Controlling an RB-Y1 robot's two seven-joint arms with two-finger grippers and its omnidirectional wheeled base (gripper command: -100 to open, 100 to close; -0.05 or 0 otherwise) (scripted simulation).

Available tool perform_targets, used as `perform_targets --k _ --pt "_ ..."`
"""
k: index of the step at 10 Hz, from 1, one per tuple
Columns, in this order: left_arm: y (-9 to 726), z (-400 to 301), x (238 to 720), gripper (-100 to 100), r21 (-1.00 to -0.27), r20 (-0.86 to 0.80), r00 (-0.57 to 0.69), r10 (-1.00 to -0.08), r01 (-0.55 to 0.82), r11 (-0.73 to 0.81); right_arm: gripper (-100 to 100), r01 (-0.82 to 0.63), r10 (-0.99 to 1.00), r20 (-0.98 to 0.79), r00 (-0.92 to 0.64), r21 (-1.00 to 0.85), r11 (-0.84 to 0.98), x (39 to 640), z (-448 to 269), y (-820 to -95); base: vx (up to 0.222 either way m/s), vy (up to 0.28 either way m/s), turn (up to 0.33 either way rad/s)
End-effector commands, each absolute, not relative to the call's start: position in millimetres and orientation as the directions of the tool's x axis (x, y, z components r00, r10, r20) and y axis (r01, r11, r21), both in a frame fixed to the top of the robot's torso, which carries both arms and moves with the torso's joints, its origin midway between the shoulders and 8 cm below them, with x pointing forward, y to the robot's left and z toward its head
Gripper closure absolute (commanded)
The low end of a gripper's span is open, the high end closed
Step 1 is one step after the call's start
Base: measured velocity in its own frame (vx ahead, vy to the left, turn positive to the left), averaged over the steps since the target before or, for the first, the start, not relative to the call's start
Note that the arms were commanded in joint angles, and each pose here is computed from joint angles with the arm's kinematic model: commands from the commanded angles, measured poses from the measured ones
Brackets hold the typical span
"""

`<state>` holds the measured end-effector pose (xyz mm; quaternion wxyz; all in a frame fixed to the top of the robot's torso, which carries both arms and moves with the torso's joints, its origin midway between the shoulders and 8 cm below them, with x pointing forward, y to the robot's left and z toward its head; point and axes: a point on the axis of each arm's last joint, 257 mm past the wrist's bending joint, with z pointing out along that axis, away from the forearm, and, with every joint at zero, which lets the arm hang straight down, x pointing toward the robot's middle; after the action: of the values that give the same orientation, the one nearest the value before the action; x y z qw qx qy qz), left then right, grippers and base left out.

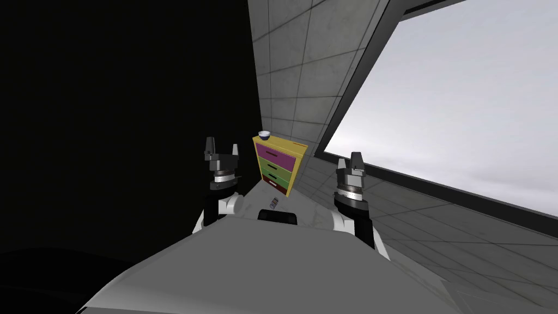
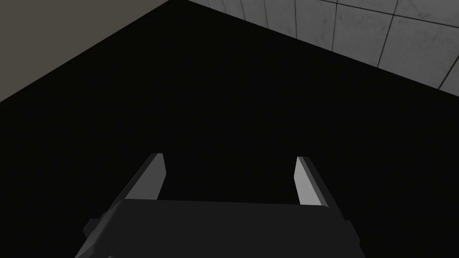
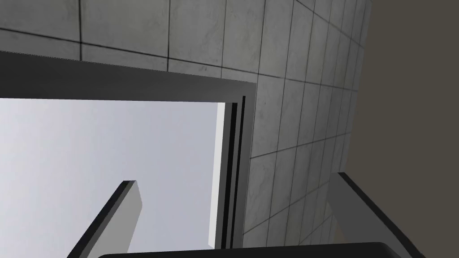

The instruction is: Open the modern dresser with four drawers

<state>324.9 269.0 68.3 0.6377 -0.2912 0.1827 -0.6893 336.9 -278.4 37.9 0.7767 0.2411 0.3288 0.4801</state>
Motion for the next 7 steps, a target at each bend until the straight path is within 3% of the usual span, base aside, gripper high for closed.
perform_targets --k 1,7 --pt "269.0 68.3 324.9 0 -0.623 0.168 -0.017 -0.986 0.773 -0.12 0 -0.587 0.904 -0.279 0.323 0.69 0.423 336.9 37.9 -278.4 0.0 0.0 0.0" --pt "269.0 68.4 324.8 0 -0.623 0.168 -0.017 -0.986 0.773 -0.12 0 -0.587 0.904 -0.279 0.323 0.69 0.423 336.8 38.0 -278.4 0.0 0.0 0.0"
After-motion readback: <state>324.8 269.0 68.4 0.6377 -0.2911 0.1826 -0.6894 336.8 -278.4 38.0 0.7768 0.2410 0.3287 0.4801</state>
